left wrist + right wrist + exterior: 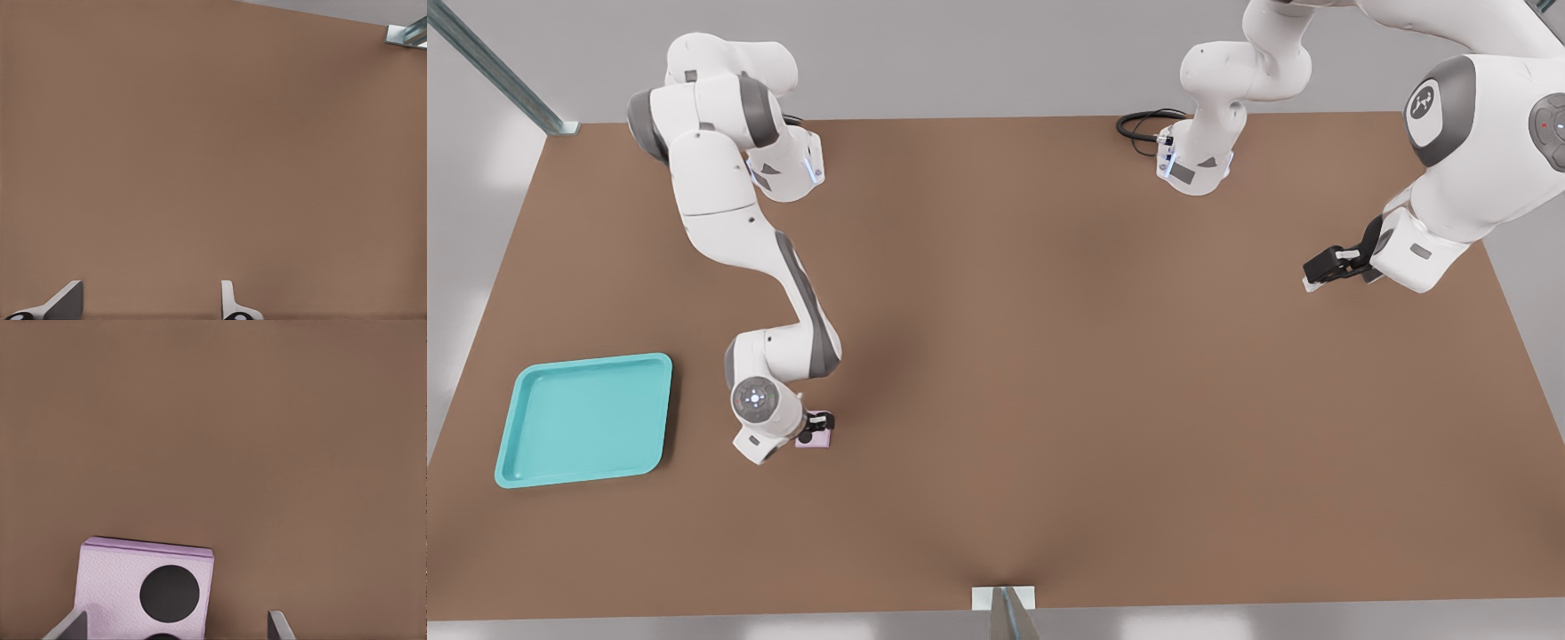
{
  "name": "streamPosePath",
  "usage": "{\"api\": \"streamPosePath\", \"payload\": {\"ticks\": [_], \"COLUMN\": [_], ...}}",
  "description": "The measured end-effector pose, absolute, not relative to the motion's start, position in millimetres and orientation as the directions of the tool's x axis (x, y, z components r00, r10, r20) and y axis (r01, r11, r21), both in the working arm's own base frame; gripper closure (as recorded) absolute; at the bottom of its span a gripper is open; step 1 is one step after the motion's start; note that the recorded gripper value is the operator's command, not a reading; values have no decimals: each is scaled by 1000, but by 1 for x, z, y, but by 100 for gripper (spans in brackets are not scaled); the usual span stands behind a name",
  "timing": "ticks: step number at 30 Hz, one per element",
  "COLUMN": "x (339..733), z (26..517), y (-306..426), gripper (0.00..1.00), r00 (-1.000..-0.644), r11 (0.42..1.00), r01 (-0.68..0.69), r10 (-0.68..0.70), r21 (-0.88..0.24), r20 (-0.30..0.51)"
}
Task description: Keep left arm still and place phone on the tray with right arm
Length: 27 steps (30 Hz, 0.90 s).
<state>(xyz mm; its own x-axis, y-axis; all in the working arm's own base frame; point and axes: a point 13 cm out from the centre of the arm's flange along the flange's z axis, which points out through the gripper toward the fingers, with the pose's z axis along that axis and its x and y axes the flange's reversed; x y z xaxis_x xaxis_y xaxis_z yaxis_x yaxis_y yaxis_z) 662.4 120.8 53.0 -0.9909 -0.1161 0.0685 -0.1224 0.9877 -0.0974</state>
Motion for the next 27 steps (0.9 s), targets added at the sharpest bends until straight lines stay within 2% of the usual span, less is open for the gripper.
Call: {"api": "streamPosePath", "payload": {"ticks": [4, 11, 19, 27], "x": [675, 671, 664, 659], "z": [69, 71, 64, 51], "y": [117, 119, 119, 127], "gripper": [0, 0, 0, 0], "r00": [-998, -991, -990, -997], "r11": [999, 994, 992, 998], "r01": [-21, 93, 99, 37], "r10": [-19, 87, 91, 34], "r21": [-29, 59, 74, 43], "r20": [53, 97, 104, 72]}}
